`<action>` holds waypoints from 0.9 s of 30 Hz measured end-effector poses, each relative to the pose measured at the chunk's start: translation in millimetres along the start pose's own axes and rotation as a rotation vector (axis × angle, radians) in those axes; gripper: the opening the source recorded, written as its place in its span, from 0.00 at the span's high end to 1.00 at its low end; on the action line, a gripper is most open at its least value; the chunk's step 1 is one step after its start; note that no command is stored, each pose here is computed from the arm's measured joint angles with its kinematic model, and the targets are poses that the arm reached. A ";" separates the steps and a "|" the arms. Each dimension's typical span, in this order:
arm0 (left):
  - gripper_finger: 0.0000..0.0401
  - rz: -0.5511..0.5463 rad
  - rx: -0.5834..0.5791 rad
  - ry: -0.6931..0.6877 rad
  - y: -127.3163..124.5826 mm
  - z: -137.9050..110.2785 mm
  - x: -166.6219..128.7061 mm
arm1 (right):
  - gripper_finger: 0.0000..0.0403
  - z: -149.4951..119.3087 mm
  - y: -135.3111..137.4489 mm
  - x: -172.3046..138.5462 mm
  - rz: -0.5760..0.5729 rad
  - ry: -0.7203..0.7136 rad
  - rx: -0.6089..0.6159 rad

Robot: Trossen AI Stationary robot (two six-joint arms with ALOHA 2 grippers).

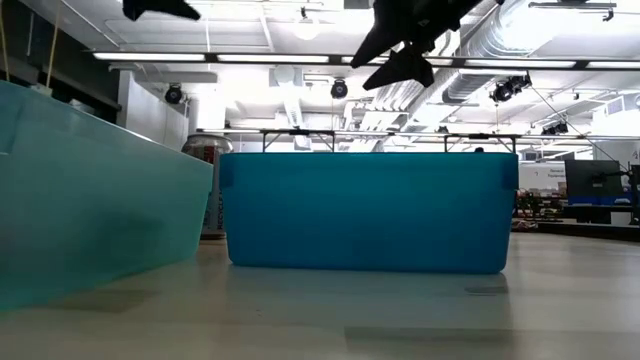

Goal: Sort candy
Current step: Put the brown chocolate into the green bin

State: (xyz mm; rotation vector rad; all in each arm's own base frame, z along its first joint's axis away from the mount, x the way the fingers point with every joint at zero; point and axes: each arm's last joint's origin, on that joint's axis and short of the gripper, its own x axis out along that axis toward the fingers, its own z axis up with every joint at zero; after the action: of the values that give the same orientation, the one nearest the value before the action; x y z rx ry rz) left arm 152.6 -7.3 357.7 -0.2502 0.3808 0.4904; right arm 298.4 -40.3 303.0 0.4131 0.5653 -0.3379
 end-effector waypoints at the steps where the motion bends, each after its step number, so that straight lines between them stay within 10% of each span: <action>1: 0.48 0.016 -0.009 -0.009 5.1 -2.2 1.6 | 0.44 0.7 -1.8 0.2 -0.005 -0.001 0.003; 12: 0.48 -0.066 -0.055 0.028 34.3 -54.2 48.6 | 0.44 9.6 -16.5 1.1 -0.032 -0.041 0.140; 20: 0.48 -0.087 -0.059 -0.083 50.0 -48.9 65.9 | 0.44 20.7 -41.4 0.8 -0.085 -0.093 0.354; 27: 0.48 -0.113 -0.085 -0.193 61.1 -35.1 66.5 | 0.44 45.4 -123.6 -34.5 -0.478 -0.069 0.588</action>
State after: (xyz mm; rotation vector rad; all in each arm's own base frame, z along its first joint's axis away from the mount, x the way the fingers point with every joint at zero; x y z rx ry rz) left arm 165.8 60.7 290.0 -0.3025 0.1571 0.4155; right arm 239.7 -161.5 322.9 0.8294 0.4863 -0.9856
